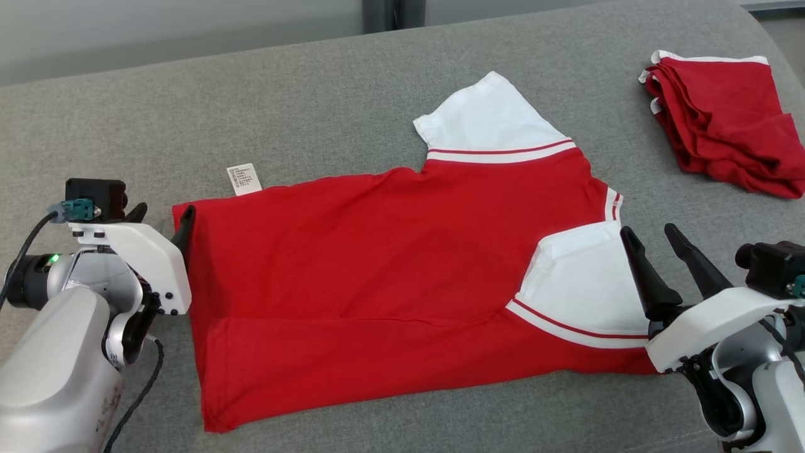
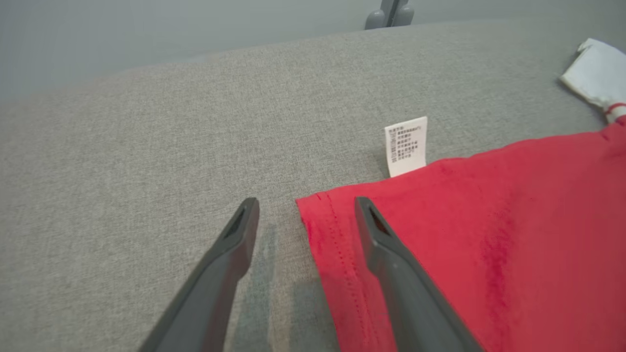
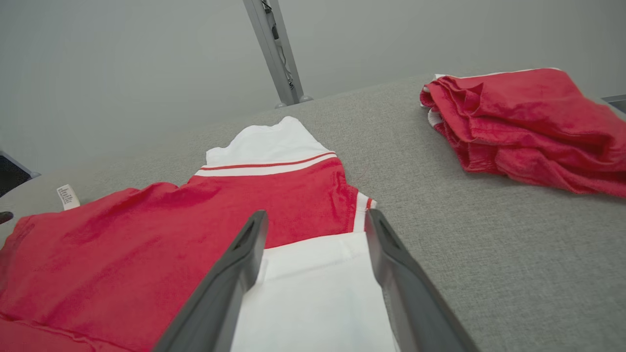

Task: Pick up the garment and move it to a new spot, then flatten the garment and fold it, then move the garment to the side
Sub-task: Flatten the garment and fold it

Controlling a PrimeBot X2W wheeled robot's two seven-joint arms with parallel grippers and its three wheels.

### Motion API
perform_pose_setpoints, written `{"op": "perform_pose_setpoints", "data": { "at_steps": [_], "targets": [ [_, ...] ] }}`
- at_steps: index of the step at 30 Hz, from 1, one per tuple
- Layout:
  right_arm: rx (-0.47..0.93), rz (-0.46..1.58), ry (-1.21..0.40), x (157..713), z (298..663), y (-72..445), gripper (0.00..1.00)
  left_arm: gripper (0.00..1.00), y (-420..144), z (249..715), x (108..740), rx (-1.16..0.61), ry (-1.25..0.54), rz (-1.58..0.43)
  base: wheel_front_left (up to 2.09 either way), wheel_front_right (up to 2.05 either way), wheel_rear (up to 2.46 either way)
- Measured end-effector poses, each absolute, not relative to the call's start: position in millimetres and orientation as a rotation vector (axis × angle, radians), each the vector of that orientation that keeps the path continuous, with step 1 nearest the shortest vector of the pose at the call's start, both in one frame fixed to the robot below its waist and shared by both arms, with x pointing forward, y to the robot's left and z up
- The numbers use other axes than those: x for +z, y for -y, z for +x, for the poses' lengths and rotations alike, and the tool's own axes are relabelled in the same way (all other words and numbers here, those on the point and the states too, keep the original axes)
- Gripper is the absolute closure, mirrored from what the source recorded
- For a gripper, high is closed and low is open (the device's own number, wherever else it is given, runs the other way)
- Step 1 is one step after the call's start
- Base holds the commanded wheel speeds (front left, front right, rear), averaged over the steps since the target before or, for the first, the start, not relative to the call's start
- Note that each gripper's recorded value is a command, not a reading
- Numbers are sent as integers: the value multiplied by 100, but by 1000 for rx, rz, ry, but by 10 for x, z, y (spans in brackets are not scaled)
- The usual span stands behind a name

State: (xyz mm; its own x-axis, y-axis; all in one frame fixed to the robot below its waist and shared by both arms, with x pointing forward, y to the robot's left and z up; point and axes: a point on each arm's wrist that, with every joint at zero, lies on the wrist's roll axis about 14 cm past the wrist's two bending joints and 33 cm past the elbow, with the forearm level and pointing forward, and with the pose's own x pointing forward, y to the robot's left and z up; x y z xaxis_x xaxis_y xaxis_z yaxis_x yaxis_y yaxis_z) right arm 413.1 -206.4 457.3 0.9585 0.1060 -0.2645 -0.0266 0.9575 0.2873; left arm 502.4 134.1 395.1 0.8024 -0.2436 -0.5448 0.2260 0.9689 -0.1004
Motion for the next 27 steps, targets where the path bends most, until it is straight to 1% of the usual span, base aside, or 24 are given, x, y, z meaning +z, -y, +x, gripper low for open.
{"op": "perform_pose_setpoints", "data": {
  "at_steps": [11, 20, 23, 24, 25, 26, 27],
  "targets": [
    [82, 275, -304, 4490, 4165, 2082, 0, 0, -1325, 5113, 3672, -272, -674, 40, 0, 0, 0],
    [107, 258, -303, 4515, 4232, 2062, 0, 1, -1225, 5143, 3561, -318, -707, 106, 0, 0, 0],
    [116, 244, -304, 4527, 4272, 2069, 0, 34, -1180, 5153, 3543, -332, -712, 111, 0, 0, 0],
    [119, 237, -303, 4537, 4290, 2071, 0, 50, -1165, 5154, 3540, -336, -710, 110, 0, 0, 0],
    [124, 231, -300, 4553, 4314, 2070, 0, 56, -1152, 5150, 3533, -341, -711, 110, 0, 0, 0],
    [129, 225, -295, 4575, 4345, 2067, 0, 69, -1139, 5149, 3529, -343, -708, 109, 0, 0, 0],
    [136, 217, -289, 4601, 4381, 2060, 0, 100, -1132, 5149, 3526, -346, -709, 108, 0, 0, 0]
  ]
}}
